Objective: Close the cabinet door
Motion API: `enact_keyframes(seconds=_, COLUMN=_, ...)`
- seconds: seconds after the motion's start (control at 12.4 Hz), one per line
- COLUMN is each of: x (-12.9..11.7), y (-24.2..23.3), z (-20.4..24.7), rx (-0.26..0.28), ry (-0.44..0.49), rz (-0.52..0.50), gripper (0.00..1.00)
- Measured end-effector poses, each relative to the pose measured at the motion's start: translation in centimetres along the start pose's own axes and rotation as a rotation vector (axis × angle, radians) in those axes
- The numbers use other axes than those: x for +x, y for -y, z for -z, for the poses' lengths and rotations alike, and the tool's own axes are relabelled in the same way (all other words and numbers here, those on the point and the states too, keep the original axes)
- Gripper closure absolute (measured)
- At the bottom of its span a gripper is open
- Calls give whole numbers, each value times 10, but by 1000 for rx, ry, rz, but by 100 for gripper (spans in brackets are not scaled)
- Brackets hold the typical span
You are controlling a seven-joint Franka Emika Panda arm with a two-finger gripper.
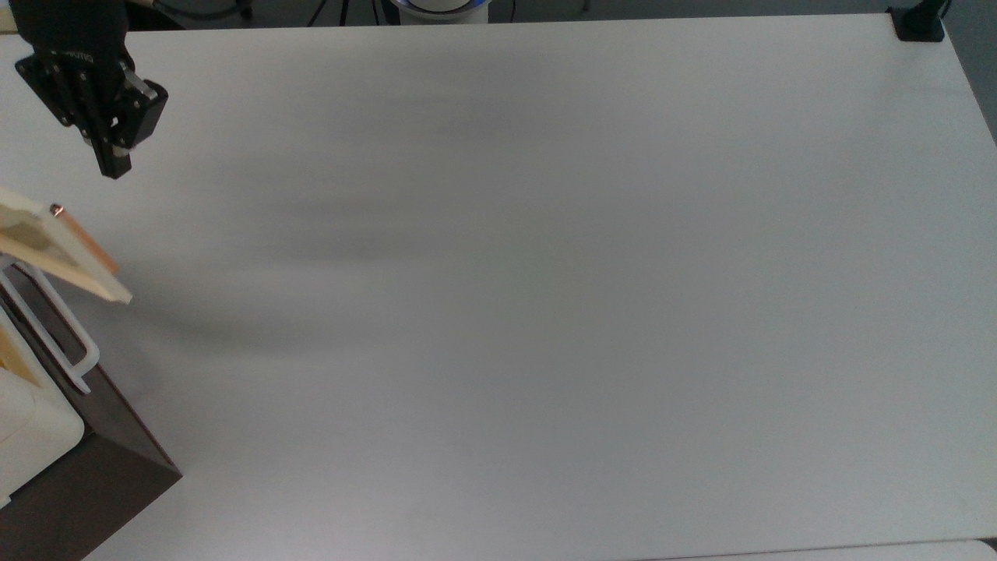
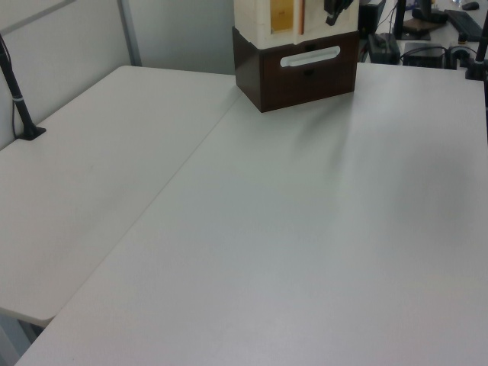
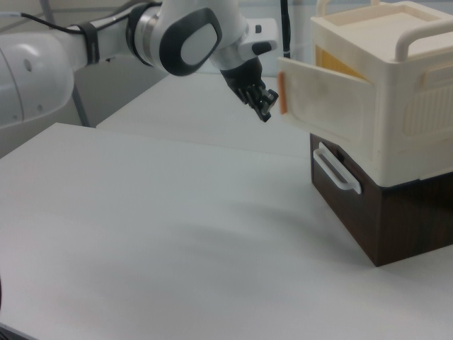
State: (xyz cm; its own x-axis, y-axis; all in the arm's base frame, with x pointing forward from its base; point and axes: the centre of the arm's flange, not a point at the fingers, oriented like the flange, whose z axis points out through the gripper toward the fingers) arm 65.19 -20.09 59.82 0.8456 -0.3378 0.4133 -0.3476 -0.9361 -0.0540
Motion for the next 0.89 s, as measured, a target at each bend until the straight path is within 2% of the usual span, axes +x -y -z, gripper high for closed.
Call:
enact_keyframes(seconds=0.24, x=15, y=6, z=-19, rx=6, ry=-133, rz=-112, gripper=91)
enact_keyframes(seconds=0.89, x=34, y=26, z=-49, rx=52, ry=-360, rz=-231, gripper=89)
